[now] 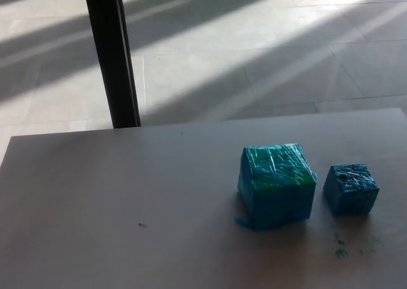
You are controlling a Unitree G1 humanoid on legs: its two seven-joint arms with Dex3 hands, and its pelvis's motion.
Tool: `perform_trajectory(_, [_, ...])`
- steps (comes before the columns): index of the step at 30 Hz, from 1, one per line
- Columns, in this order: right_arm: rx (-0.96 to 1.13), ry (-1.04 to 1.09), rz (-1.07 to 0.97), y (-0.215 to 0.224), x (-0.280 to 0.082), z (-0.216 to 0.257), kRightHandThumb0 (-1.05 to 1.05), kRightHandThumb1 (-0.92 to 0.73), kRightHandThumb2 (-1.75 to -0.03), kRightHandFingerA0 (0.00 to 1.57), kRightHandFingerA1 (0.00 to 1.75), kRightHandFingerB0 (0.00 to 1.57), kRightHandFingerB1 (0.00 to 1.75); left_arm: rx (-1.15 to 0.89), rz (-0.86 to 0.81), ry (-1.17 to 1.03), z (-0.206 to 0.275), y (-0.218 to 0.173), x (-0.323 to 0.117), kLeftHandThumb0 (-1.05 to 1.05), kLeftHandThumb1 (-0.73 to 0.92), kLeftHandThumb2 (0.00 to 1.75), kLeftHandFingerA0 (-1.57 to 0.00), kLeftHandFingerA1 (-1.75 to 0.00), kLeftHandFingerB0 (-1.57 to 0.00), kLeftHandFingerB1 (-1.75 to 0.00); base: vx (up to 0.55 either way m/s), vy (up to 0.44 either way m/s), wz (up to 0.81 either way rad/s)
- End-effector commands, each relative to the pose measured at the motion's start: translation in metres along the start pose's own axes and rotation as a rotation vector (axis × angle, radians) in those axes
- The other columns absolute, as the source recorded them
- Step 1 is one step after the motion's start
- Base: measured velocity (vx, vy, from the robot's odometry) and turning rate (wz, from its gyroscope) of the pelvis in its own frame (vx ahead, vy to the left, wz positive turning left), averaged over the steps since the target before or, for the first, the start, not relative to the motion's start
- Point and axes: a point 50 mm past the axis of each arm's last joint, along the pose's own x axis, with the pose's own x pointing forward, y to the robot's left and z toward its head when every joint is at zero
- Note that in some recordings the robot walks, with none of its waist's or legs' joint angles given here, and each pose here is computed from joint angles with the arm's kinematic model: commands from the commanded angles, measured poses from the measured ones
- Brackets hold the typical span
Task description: The robot uses its right hand to pick up the small cube kept on the middle on the desk and place it on the bigger cube kept next to it
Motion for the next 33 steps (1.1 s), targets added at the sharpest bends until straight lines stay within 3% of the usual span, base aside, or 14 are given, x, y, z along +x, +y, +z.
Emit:
perform_trajectory(1, [-0.206, -0.024, 0.052, 0.006, 0.016, 0.021, -0.66, -0.6, -0.59, 0.1, 0.44, 0.2, 0.28, 0.021, 0.028, -0.007, 0.002, 0.003, 0.0, -1.05, 0.16, 1.13, -0.53, -1.58, -0.63, -1.7, 0.0, 0.0, 0.0])
perform_trajectory(4, [-0.292, -0.015, 0.067, 0.008, 0.025, 0.03, -0.38, -0.34, -0.95, 0.04, 0.54, 0.0, 0.49, 0.003, 0.025, -0.008, 0.002, 0.002, 0.0, -1.05, 0.33, 1.28, -0.43, -1.71, -0.46, -1.74, 0.0, 0.0, 0.0])
perform_trajectory(8, [-0.48, 0.01, 0.086, 0.008, 0.036, 0.044, -0.9, -0.53, -0.94, 0.06, 0.23, 0.04, 0.21, 0.039, 0.024, -0.007, 0.002, 0.001, 0.001, -1.04, 0.33, 1.26, -0.45, -1.64, -0.67, -1.74, 0.0, 0.0, 0.0])
perform_trajectory(10, [-0.531, 0.021, 0.096, 0.01, 0.039, 0.048, -0.91, -0.54, -0.94, 0.03, 0.13, 0.11, 0.15, 0.014, 0.019, -0.007, 0.002, 0.0, 0.001, -0.59, -0.18, 1.01, -0.49, -1.63, -0.61, -1.75, 0.0, 0.0, 0.0])
perform_trajectory(11, [-0.563, 0.025, 0.104, 0.011, 0.04, 0.048, -0.92, -0.64, -0.61, 0.0, 0.15, 0.0, 0.25, 0.019, 0.02, -0.007, 0.002, 0.0, 0.001, -1.05, 0.23, 1.19, -0.42, -1.66, -0.73, -1.71, 0.0, 0.0, 0.0])
perform_trajectory(13, [-0.704, 0.076, 0.132, 0.019, 0.046, 0.046, -1.05, -0.56, -0.98, 0.0, 0.01, 0.0, 0.0, 0.043, 0.006, -0.02, 0.002, 0.0, 0.0, -1.05, 0.14, 1.12, -0.34, -1.68, -0.63, -1.75, 0.0, 0.0, 0.0])
perform_trajectory(15, [-0.805, 0.103, 0.143, 0.028, 0.049, 0.041, -1.05, -0.74, -0.65, 0.0, 0.0, 0.0, 0.0, 0.071, 0.012, -0.021, 0.001, 0.0, 0.0, -1.05, 0.2, 1.14, -0.33, -1.73, -0.71, -1.75, 0.0, 0.0, 0.0])
perform_trajectory(17, [-0.832, 0.12, 0.142, 0.037, 0.052, 0.035, -1.05, -0.76, -0.66, 0.0, 0.0, 0.0, 0.0, 0.044, 0.007, -0.004, 0.0, 0.0, 0.0, -0.3, -0.27, 0.75, -0.73, -1.01, -1.07, -1.17, 0.0, 0.0, 0.0])
perform_trajectory(19, [-0.833, 0.13, 0.143, 0.041, 0.054, 0.033, -1.05, -0.57, -1.01, 0.0, 0.0, 0.0, 0.0, 0.033, 0.009, 0.0, 0.001, 0.0, 0.0, -0.3, -0.27, 0.75, -0.71, -0.99, -1.06, -1.16, 0.0, 0.0, 0.0])
perform_trajectory(24, [-0.815, 0.176, 0.163, 0.056, 0.058, 0.021, -1.05, -0.76, -0.67, 0.0, 0.0, 0.0, 0.0, 0.069, 0.018, -0.013, 0.003, 0.001, 0.0, -0.3, -0.28, 0.75, -0.8, -1.04, -1.17, -1.21, 0.0, 0.0, 0.0])
perform_trajectory(25, [-0.805, 0.182, 0.167, 0.059, 0.058, 0.019, -1.05, -0.76, -0.67, 0.0, 0.0, 0.0, 0.0, 0.07, 0.019, -0.011, 0.003, 0.001, 0.0, -1.05, 0.21, 1.08, -0.38, -1.69, -0.95, -1.44, 0.0, 0.0, 0.0])
perform_trajectory(27, [-0.795, 0.19, 0.174, 0.063, 0.059, 0.017, -1.05, -0.76, -0.67, 0.0, 0.0, 0.0, 0.0, 0.07, 0.02, -0.008, 0.002, 0.001, 0.0, -1.05, 0.21, 1.08, -0.38, -1.69, -0.95, -1.44, 0.0, 0.0, 0.0])
perform_trajectory(28, [-0.784, 0.194, 0.183, 0.067, 0.06, 0.015, -1.05, -0.58, -1.0, 0.0, 0.0, 0.0, 0.0, 0.052, 0.022, -0.005, 0.001, 0.001, 0.0, -0.3, -0.26, 0.76, -0.76, -1.02, -1.16, -1.2, 0.0, 0.0, 0.0])
perform_trajectory(33, [-0.759, 0.195, 0.201, 0.076, 0.062, 0.011, -1.05, -0.74, -0.66, 0.0, 0.0, 0.0, 0.0, 0.05, 0.015, -0.013, 0.002, -0.001, 0.001, -0.3, -0.26, 0.76, -0.74, -1.01, -1.12, -1.19, 0.0, 0.0, 0.0])
